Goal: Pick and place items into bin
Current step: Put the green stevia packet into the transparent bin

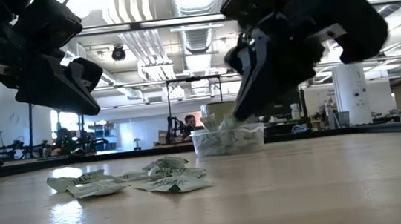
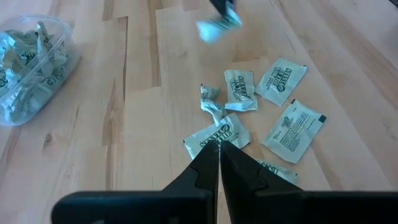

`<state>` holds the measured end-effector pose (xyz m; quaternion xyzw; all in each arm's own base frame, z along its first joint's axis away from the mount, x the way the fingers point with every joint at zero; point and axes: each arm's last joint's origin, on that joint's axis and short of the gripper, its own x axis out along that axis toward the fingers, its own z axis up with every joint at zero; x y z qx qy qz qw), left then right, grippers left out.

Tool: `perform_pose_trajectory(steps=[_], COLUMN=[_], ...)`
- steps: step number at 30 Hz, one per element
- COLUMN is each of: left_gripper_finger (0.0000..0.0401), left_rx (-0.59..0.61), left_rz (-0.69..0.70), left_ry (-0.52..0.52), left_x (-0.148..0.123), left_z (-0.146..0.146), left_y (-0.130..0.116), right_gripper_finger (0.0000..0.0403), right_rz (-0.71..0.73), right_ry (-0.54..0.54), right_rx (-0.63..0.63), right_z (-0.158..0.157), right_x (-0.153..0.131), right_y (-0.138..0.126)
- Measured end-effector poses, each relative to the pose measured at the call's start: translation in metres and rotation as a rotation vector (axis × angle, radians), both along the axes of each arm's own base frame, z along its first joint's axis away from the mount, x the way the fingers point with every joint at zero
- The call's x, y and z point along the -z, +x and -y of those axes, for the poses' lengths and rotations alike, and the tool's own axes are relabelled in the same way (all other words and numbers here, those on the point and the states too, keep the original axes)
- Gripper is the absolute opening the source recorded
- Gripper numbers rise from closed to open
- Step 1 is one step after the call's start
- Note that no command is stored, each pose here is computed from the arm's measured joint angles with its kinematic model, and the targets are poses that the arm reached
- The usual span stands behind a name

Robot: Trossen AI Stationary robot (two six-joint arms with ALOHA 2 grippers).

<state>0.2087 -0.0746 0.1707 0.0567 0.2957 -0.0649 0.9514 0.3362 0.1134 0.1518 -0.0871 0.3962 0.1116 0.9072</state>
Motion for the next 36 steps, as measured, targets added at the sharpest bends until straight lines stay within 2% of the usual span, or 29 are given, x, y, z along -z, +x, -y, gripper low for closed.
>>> perform_pose_trajectory(steps=[9,13,17,21,24,28,31,36], left_gripper_finger=[0.0000,0.0000,0.0000,0.0000,0.0000,0.0000,0.0000,0.0000], left_rx=[0.000,0.000,0.000,0.000,0.000,0.000,0.000,0.000], left_rz=[0.001,0.005,0.004,0.004,0.002,0.001,0.001,0.000], left_ry=[0.000,-0.002,-0.002,-0.002,-0.001,0.000,0.000,0.000], left_x=[0.000,0.000,0.000,0.000,0.000,0.000,0.000,0.000], left_z=[0.000,0.000,0.000,0.000,0.000,0.000,0.000,0.000], left_y=[0.000,0.000,0.000,0.000,0.000,0.000,0.000,0.000], right_gripper_finger=[0.0009,0.0009,0.0009,0.0009,0.0009,0.0008,0.0008,0.0008], right_rz=[0.113,0.175,0.206,0.232,0.231,0.213,0.196,0.176], right_ry=[-0.293,-0.335,-0.341,-0.278,-0.255,-0.243,-0.190,-0.120], right_rx=[0.278,0.367,0.417,0.356,0.334,0.369,0.384,0.371], right_z=[0.025,0.044,0.065,0.088,0.106,0.131,0.148,0.161], right_x=[-0.053,-0.072,-0.080,-0.078,-0.069,-0.055,-0.044,-0.027], right_y=[-0.022,-0.025,-0.022,-0.010,0.000,0.009,0.014,0.020])
